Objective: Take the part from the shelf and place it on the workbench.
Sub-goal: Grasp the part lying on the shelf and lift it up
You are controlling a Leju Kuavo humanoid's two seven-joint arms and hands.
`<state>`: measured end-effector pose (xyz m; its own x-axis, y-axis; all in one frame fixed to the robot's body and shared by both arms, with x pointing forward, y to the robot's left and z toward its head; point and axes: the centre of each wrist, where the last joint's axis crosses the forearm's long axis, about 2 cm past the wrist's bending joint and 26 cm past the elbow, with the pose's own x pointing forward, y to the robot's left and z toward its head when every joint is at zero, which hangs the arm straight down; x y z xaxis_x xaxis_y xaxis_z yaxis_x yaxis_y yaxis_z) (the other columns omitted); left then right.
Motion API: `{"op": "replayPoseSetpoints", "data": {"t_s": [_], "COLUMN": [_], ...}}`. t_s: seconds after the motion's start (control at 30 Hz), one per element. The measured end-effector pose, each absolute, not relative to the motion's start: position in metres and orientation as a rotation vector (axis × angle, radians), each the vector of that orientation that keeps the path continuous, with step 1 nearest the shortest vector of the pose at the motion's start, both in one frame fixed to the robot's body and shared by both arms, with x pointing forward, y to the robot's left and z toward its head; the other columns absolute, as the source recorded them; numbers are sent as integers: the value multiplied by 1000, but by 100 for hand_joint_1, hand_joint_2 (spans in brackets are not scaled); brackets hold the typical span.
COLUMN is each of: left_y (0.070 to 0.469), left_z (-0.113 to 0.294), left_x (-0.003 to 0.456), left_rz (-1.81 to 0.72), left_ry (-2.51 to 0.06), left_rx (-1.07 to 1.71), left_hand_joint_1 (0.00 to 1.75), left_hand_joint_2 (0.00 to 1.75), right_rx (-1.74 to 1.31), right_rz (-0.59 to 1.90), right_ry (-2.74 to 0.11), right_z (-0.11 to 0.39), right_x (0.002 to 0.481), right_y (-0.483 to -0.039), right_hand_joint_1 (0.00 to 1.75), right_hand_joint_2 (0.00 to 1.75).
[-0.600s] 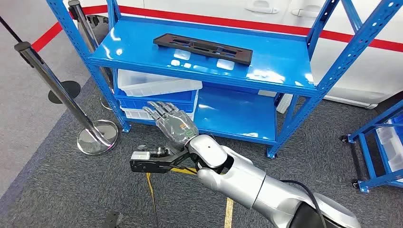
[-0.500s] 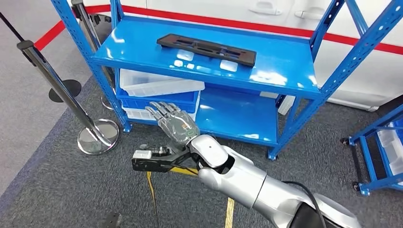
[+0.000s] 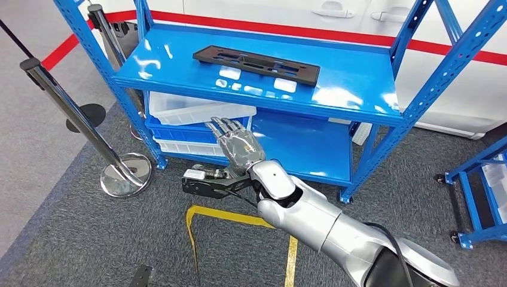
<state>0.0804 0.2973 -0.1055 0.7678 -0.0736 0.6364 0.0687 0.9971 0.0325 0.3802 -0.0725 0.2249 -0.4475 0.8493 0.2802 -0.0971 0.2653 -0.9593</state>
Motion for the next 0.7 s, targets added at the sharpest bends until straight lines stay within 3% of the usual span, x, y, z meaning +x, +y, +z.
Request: {"op": "replayPoseSetpoints", "data": {"t_s": [0.7], "left_y": [297], "left_z": [-106], "left_x": [80], "left_rz": [-97], "left_ry": [-672], "left_rx": [-7], "left_hand_joint_1": [0], "left_hand_joint_2": [0], "right_rx": [-781], "right_rz": [1359], "right_ry": [-1650], "right_z": [224], "right_x": [385], "right_y": [-73], "right_hand_joint_1": [0], "right_hand_joint_2": [0]}}
